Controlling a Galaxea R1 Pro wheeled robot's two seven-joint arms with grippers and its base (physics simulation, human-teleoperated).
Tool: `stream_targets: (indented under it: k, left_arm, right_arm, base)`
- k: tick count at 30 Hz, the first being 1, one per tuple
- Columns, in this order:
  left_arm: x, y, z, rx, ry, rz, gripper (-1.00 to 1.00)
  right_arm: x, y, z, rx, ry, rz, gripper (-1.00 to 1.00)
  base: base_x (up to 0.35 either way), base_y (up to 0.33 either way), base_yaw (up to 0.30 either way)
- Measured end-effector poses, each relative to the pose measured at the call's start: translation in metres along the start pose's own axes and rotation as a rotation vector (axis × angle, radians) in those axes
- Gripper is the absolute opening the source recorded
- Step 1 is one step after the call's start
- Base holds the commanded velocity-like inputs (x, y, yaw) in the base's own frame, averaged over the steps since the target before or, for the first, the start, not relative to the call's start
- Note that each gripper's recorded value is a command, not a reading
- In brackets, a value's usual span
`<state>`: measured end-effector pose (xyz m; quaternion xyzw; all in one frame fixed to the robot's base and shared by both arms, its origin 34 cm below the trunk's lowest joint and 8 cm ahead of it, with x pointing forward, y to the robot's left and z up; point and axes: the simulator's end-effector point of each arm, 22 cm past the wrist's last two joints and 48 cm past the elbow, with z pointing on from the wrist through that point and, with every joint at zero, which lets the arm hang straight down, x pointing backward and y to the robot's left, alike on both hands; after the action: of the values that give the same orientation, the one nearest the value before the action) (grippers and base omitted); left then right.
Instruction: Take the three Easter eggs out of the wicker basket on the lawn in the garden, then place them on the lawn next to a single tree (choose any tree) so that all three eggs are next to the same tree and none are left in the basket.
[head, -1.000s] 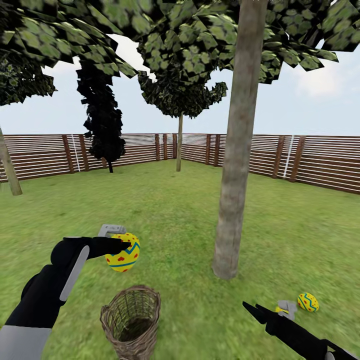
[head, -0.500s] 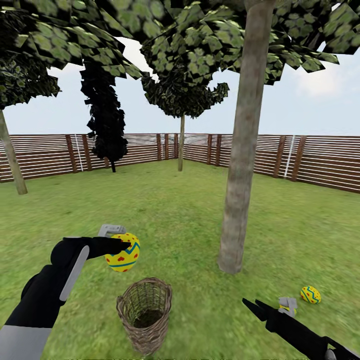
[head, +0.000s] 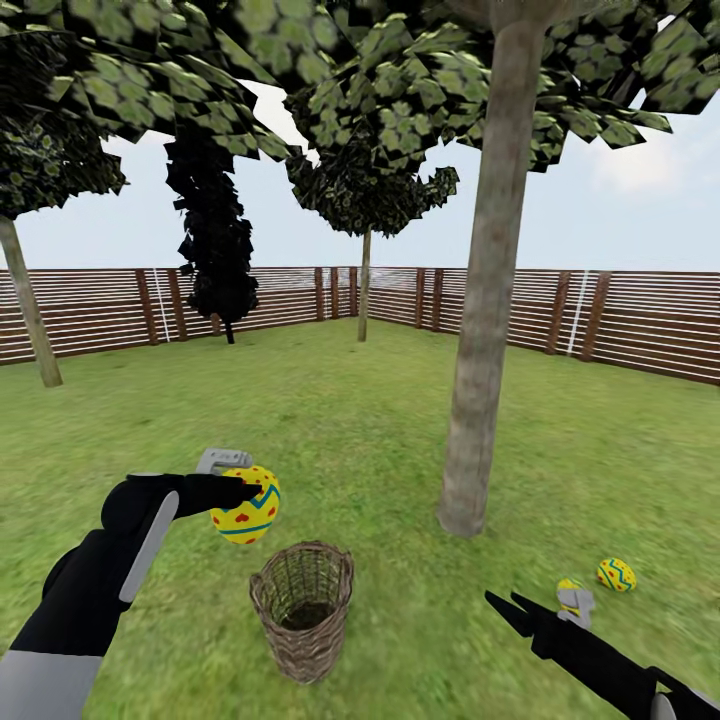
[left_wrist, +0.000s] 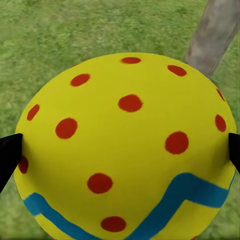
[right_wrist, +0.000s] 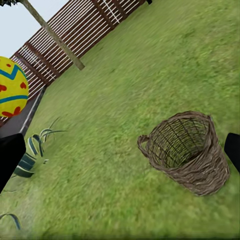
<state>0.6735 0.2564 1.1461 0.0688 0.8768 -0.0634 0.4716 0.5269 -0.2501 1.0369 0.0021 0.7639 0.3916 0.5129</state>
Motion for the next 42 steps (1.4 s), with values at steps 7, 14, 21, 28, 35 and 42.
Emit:
stream_targets:
  k: [7,14,21,28,35,42]
  left_arm:
    - [-0.0002,-0.0001,-0.0002,0.000,0.000,0.000,-1.00]
    - [-0.0010,-0.0002,-0.0012,0.000,-0.003,0.001,-1.00]
    - [-0.0015,-0.0002,-0.0019,-0.001,-0.004,0.001,-1.00]
    - [-0.0017,-0.0001,-0.0022,-0.001,-0.004,0.001,-1.00]
    - [-0.0017,-0.0001,-0.0022,-0.001,-0.004,0.001,-1.00]
    - [-0.0017,-0.0002,-0.0022,-0.001,-0.004,0.001,-1.00]
  right_arm:
    - [0.0022,-0.0012,0.0000,0.001,0.003,0.006,1.00]
    - [0.0017,-0.0003,-0.0001,-0.001,0.002,0.005,1.00]
    - [0.0012,-0.0010,-0.0007,0.004,0.002,0.005,1.00]
    - [0.0008,-0.0011,-0.0008,0.004,0.001,0.003,1.00]
    - [0.0024,-0.0018,-0.0007,0.005,0.006,0.010,1.00]
    - [0.0051,-0.0028,-0.0005,0.005,0.011,0.018,1.00]
  base:
    - [-0.009,0.001,-0.116]
    - [0.000,0.000,-0.270]
    - [0.000,0.000,-0.262]
    - [0.000,0.000,-0.040]
    - [0.000,0.000,-0.001]
    - [0.000,0.000,-0.092]
